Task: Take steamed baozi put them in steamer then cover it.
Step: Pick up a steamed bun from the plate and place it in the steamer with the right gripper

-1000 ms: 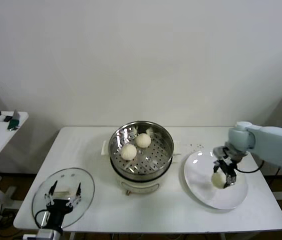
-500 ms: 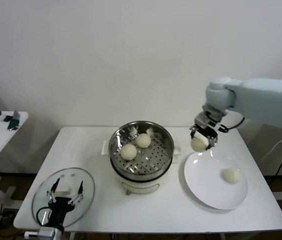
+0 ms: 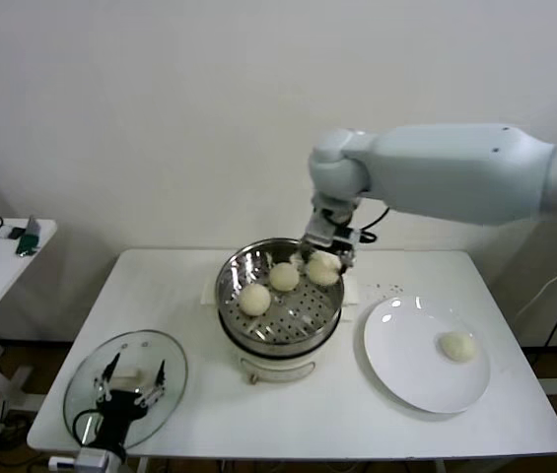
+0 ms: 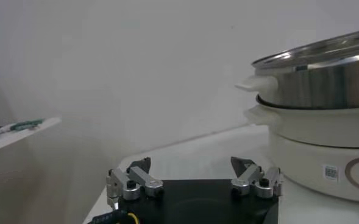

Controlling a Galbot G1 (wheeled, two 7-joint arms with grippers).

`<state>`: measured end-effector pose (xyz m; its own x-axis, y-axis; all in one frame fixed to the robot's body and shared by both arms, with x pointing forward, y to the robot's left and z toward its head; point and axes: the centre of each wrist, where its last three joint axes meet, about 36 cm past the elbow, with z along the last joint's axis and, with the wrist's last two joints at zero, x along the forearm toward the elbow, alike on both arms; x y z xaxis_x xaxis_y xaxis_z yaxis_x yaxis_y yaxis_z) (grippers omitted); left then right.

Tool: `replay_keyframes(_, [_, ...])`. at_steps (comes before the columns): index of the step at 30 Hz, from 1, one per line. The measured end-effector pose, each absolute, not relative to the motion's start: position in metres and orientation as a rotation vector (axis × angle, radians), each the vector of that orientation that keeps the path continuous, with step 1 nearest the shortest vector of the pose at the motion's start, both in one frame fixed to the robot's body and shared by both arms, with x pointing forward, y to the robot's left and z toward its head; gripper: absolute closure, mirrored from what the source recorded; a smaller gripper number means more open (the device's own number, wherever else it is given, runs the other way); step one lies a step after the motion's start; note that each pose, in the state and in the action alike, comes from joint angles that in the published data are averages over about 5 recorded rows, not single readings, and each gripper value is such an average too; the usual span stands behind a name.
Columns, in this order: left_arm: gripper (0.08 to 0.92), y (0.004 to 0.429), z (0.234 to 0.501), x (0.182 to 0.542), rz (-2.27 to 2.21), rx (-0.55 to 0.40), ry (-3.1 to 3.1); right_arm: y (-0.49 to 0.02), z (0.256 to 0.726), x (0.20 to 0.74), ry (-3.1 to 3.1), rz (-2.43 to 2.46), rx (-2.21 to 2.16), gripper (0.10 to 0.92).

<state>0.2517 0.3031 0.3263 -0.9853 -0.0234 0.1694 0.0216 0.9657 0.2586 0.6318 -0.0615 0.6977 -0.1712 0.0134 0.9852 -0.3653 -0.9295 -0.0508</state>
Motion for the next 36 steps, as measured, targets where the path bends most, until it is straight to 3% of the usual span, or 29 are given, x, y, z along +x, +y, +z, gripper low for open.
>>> replay_keyframes(10, [0.177,0.307,0.325,0.255,-0.385,-0.005,-2.938,-0.009,0.654,0.619,-0.220,2.200,1.971,0.293])
replay_keyframes(27, [0.177,0.312,0.320,0.253,-0.377,0.005,-2.926,0.016,0.605,0.607,-0.087,2.139,2.075,0.285])
replay_keyframes(36, [0.177,0.317,0.319,0.254,-0.374,0.014,-2.925,0.016,0.602,0.610,-0.099,2.144,2.077,0.203])
